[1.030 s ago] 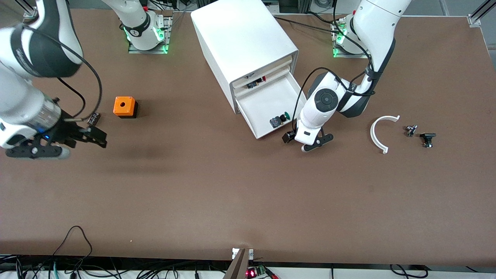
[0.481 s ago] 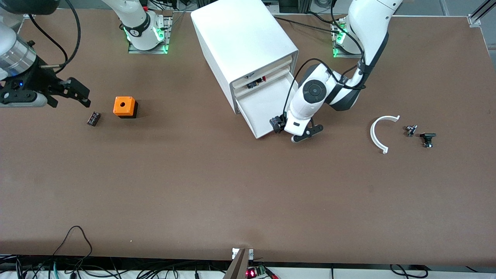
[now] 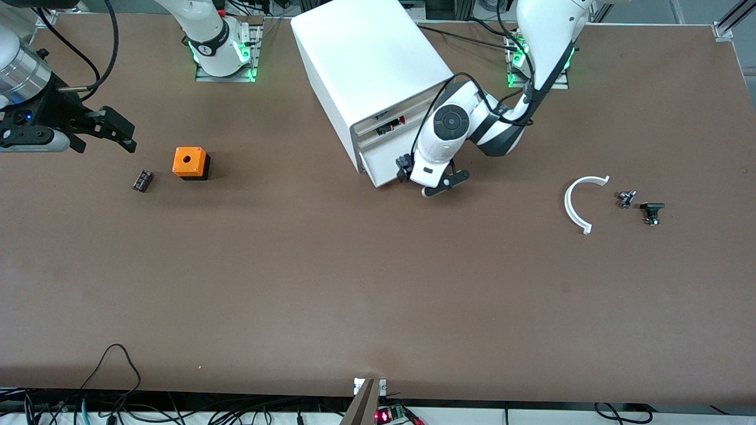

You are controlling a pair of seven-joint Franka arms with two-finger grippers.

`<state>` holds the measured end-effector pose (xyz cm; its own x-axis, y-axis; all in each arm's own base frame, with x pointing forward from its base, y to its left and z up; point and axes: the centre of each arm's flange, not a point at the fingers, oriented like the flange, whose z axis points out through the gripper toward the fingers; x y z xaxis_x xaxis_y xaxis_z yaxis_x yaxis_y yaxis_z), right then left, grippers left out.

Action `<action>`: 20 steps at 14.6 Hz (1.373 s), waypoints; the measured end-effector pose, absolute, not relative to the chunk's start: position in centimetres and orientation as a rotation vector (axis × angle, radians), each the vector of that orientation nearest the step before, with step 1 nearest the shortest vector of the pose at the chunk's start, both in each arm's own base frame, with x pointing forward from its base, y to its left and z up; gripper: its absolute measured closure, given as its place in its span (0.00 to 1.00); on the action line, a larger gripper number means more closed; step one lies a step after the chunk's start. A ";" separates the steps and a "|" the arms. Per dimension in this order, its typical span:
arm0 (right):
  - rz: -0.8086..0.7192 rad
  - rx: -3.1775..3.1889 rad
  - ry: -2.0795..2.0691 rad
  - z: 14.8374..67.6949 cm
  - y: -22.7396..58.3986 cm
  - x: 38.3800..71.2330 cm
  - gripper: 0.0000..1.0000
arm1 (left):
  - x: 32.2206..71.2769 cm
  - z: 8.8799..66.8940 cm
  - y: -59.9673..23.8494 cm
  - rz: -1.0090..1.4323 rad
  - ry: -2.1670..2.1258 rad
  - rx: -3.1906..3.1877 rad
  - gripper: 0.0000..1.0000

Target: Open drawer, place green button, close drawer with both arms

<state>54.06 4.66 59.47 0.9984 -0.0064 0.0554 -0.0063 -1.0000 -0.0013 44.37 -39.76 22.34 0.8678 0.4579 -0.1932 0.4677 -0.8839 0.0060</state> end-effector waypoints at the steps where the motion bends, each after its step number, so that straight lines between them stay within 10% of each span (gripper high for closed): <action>1: -0.073 -3.141 0.019 59.4 4.8 54.0 0.00 | 43.9 22.4 -40.1 -0.302 0.744 2.988 0.00; 20: -0.032 -3.141 0.065 61.5 4.2 55.8 0.00 | 40.2 23.1 -43.6 -0.374 0.716 3.004 0.00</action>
<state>55.77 4.24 61.50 0.9989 -0.0415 0.0201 -0.0415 -0.9991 0.0000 40.18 -43.56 23.07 0.8649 0.4410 -0.2395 0.4485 -0.8934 -0.0254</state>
